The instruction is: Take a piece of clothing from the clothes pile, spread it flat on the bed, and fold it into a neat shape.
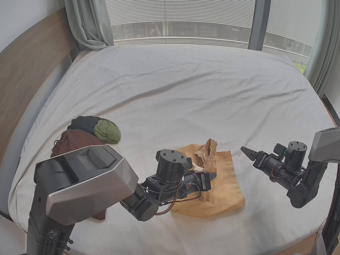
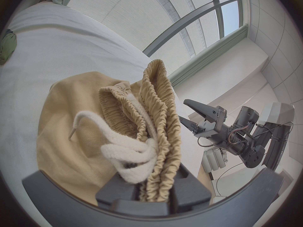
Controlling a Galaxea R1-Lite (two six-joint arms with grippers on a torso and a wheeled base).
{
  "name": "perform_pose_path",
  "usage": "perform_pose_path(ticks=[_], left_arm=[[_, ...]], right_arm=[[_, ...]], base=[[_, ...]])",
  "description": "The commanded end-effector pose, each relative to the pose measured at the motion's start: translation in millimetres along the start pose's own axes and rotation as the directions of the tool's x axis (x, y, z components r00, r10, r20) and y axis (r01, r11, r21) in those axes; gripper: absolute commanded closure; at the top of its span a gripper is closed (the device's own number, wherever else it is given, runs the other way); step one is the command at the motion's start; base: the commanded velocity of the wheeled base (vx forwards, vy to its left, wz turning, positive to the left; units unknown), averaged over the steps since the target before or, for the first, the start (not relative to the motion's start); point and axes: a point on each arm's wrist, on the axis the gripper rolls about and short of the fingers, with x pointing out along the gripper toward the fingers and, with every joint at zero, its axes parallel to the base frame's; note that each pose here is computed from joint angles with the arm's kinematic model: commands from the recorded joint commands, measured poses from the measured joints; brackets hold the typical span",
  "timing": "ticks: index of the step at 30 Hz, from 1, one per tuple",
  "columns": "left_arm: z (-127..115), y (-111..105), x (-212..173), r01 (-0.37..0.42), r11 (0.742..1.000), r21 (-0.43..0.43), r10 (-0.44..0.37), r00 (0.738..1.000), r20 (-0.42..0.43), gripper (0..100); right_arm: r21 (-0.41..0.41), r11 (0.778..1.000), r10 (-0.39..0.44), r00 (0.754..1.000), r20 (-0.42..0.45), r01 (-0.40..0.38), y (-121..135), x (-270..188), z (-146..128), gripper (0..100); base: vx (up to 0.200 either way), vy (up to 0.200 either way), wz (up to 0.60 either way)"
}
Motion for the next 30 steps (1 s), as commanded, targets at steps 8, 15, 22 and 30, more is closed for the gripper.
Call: perform_pose_path(ticks=[8, 15, 22, 30], left_arm=[[-2.2, -0.2, 4.8, 0.001, 1.0, 0.0, -0.001, 1.0, -0.007, 100], [5.1, -9.3, 7.8, 0.025, 1.0, 0.012, -0.025, 0.999, 0.029, 0], [2.0, -19.0, 8.7, 0.023, 1.0, 0.0, -0.023, 0.999, 0.041, 0], [8.0, -12.0, -6.4, -0.019, 1.0, -0.011, 0.019, 0.999, 0.051, 0]], right_arm=[[0.001, 1.0, 0.001, 1.0, -0.001, -0.001, -0.6, 0.2, 0.0, 0], [0.001, 1.0, 0.002, 1.0, -0.006, -0.002, -1.3, 0.1, -0.5, 0], [0.002, 1.0, 0.0, 1.0, -0.011, 0.0, -2.5, 0.8, -2.2, 0], [0.004, 1.0, -0.005, 0.999, -0.045, 0.005, -1.8, -2.0, -9.9, 0]], base=[[0.0, 0.0, 0.0], [0.0, 0.0, 0.0], [0.0, 0.0, 0.0], [0.0, 0.0, 0.0]])
